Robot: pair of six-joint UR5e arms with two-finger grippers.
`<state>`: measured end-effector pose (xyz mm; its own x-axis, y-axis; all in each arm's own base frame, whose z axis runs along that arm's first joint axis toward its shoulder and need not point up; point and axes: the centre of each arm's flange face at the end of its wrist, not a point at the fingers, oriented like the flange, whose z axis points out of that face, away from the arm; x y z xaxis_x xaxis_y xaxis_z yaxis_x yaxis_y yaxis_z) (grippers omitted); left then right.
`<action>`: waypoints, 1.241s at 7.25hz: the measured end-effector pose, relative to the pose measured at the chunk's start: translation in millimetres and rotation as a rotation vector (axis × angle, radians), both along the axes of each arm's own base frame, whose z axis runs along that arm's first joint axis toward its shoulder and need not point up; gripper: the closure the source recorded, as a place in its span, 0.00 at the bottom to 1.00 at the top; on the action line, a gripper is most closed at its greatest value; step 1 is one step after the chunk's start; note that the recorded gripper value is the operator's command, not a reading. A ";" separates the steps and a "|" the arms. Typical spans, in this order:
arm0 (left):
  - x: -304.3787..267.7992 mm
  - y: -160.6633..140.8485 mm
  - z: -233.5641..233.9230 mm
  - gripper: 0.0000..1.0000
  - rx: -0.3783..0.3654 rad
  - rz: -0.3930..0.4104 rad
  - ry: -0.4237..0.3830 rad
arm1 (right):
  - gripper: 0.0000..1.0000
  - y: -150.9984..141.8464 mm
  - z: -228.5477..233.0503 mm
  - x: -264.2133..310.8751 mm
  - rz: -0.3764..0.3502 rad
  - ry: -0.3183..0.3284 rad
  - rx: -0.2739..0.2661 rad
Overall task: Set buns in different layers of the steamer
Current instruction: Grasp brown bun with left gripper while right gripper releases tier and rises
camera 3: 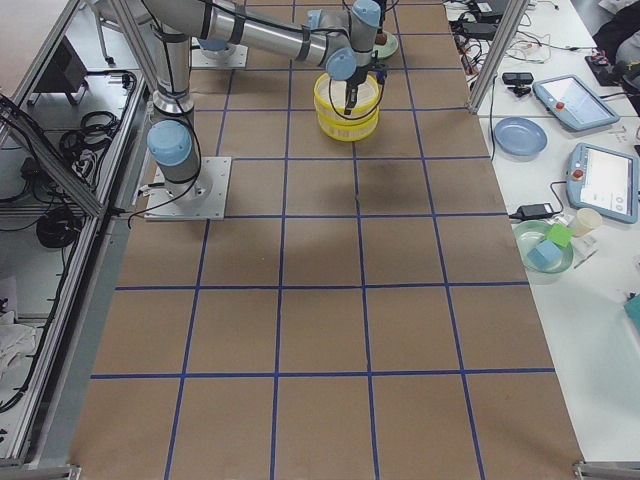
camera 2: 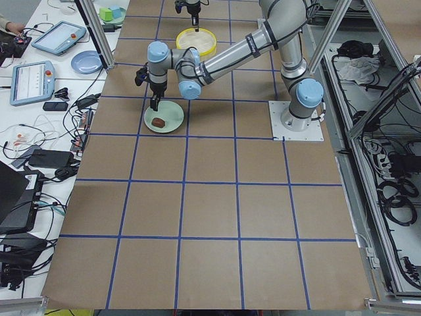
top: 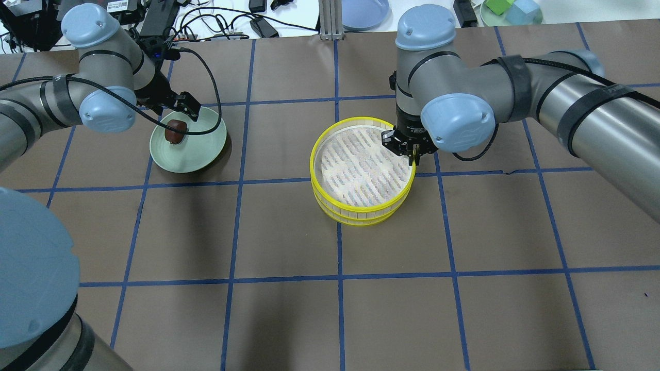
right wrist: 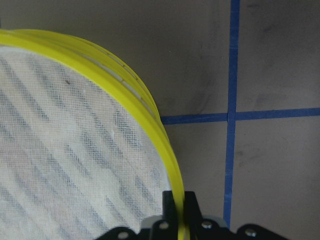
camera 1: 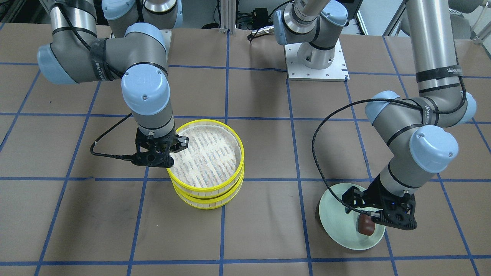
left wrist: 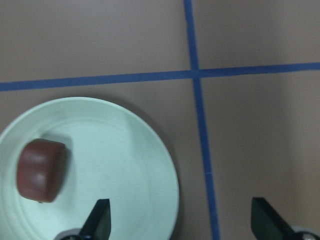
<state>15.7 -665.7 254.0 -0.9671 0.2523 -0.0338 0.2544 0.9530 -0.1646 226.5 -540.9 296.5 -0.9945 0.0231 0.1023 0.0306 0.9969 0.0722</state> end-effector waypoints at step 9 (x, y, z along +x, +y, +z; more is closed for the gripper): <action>40.0 -15.7 -46.1 1.00 0.005 -0.049 -0.019 | 0.00 -2.4 42.5 2.7 0.048 -0.014 -0.087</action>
